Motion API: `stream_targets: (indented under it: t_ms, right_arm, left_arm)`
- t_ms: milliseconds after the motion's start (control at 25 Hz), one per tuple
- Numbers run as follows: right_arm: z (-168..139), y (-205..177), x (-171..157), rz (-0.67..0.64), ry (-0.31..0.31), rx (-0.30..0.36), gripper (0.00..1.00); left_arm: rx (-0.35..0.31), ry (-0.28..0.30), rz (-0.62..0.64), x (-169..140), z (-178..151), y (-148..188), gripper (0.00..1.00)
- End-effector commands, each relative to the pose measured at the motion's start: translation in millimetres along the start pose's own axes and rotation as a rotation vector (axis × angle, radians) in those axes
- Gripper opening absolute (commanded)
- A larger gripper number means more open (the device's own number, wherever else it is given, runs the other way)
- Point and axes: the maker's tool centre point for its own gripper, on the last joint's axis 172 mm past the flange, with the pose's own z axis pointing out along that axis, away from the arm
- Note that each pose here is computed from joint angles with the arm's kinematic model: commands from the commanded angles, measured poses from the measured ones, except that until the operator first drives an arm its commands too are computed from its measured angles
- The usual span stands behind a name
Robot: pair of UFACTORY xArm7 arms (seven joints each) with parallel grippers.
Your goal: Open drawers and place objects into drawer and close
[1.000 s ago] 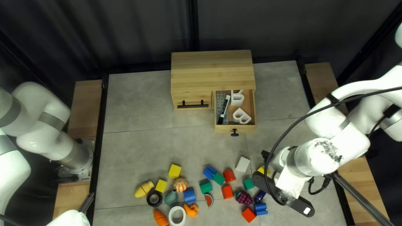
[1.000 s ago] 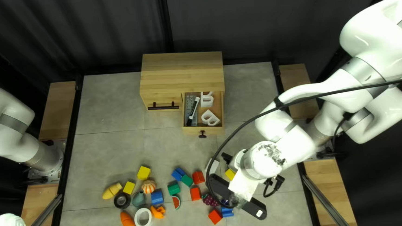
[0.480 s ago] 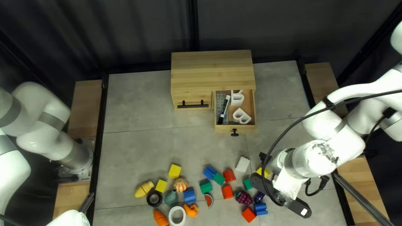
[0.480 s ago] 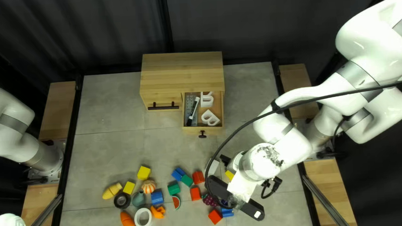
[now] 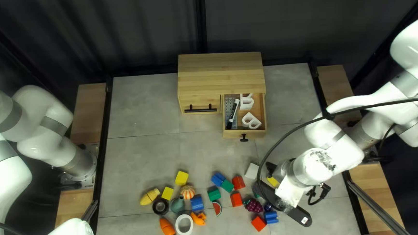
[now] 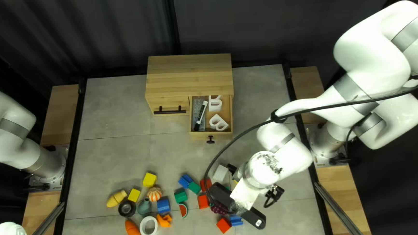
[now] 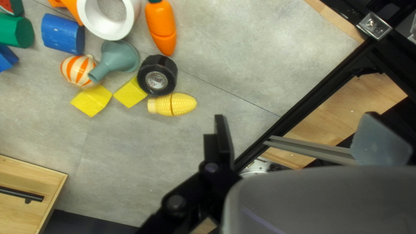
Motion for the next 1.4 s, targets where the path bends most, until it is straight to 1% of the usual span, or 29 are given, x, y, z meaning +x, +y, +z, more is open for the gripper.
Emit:
stream_targets:
  t_ms: [40,280,480,1400]
  right_arm:
    - [-7.7,1.5,-5.4,0.025,0.003,0.006,1.0]
    - [3.5,-1.1,-5.7,0.062,0.022,0.016,1.0]
    - [6.4,-0.2,-6.2,0.092,0.035,0.024,1.0]
    - [19.3,3.5,-3.8,0.142,0.023,0.052,1.0]
  left_arm:
    - [0.0,0.0,0.0,0.0,0.0,0.0,1.0]
    - [0.0,0.0,0.0,0.0,0.0,0.0,1.0]
    - [0.0,0.0,0.0,0.0,0.0,0.0,1.0]
    - [0.0,0.0,0.0,0.0,0.0,0.0,1.0]
